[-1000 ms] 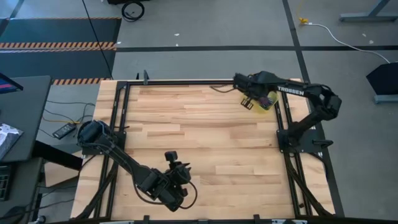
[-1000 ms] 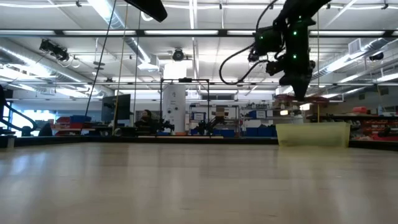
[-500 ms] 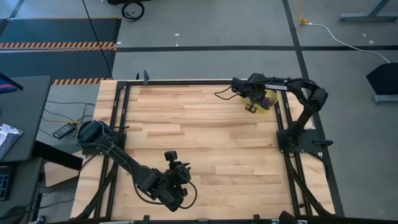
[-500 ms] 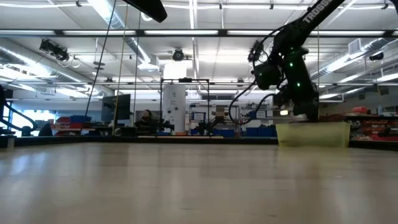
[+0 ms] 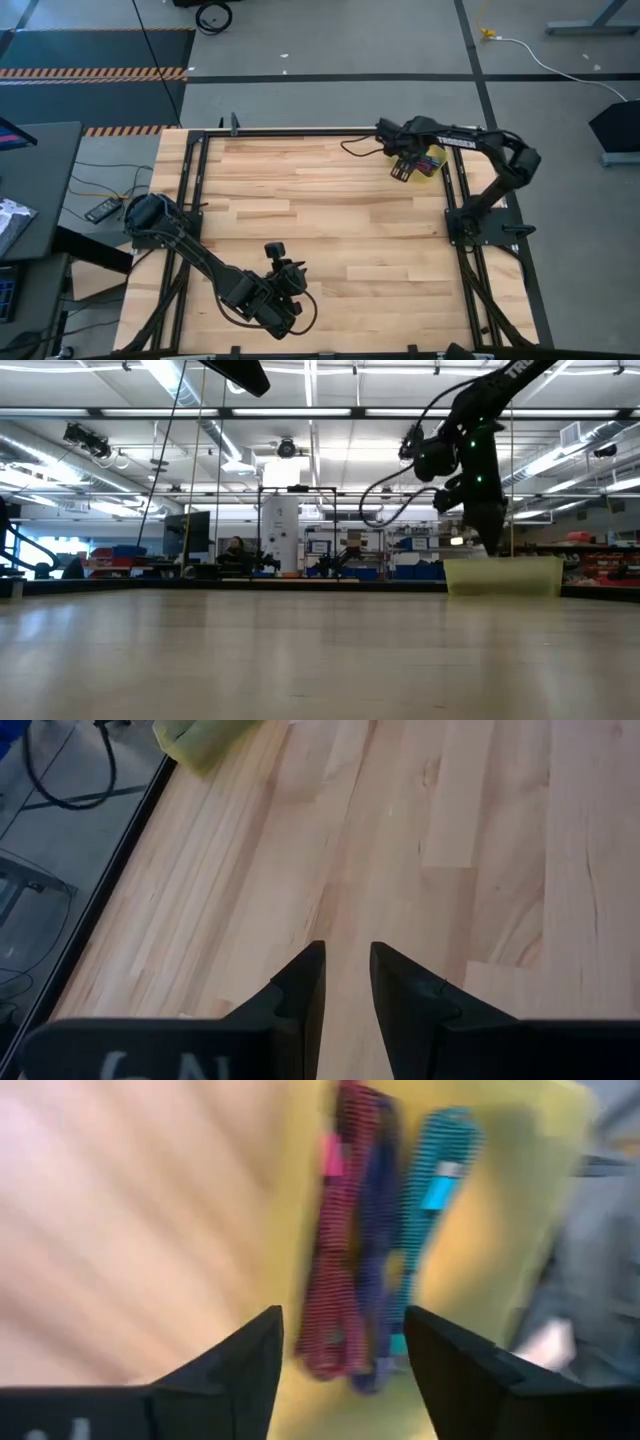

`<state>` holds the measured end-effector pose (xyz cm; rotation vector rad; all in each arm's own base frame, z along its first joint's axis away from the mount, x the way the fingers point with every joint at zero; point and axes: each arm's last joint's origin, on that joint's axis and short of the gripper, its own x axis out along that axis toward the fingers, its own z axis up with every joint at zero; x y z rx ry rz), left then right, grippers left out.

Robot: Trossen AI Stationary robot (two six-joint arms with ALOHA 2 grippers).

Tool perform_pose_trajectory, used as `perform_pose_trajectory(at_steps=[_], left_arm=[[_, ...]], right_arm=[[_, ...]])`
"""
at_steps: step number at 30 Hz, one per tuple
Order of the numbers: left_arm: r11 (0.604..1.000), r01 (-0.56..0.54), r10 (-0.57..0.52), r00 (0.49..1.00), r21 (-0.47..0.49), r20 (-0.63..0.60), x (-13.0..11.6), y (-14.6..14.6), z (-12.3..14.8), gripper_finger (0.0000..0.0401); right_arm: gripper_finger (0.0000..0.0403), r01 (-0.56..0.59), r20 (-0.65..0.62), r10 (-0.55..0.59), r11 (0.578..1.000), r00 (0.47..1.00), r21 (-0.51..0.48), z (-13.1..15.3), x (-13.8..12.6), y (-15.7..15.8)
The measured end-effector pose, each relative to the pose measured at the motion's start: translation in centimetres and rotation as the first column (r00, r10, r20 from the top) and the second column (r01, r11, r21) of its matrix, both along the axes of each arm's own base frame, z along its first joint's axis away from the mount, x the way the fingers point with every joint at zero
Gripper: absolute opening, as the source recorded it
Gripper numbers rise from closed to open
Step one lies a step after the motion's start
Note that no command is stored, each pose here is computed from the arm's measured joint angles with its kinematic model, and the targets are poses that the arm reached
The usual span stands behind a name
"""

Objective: Pick and place USB-C Cables
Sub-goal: Move the yellow container to the center of the table

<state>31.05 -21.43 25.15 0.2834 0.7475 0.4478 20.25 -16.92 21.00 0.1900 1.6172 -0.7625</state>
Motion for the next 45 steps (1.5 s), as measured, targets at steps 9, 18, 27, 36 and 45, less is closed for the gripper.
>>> perform_pose_trajectory(at_steps=[9,18,27,36,45], left_arm=[[1.000,0.001,-0.001,1.000,-0.004,0.005,0.0,-0.1,0.0,0.0089],[1.000,0.008,-0.008,1.000,-0.005,0.006,-0.1,-0.3,0.0,0.0089],[1.000,0.007,-0.007,1.000,-0.005,0.006,-0.1,-0.3,0.0,0.0089],[1.000,0.013,-0.013,1.000,0.001,0.001,-0.1,-0.3,0.0,0.0089],[1.000,0.016,-0.016,1.000,0.006,-0.002,-0.1,-0.2,0.0,0.0089]], right_arm=[[0.0211,0.039,0.132,-0.049,0.996,0.990,0.076,1.0,-0.3,0.7],[0.0165,0.015,0.118,-0.023,0.997,0.993,0.075,-2.0,-0.8,0.3],[0.0045,-0.008,0.148,-0.010,0.992,0.989,0.124,-2.2,-0.2,1.1],[0.0007,-0.143,0.228,0.093,0.967,0.969,0.213,-2.1,2.9,6.2],[0.0004,-0.367,0.377,0.269,0.905,0.886,0.216,-2.0,6.5,15.3]])
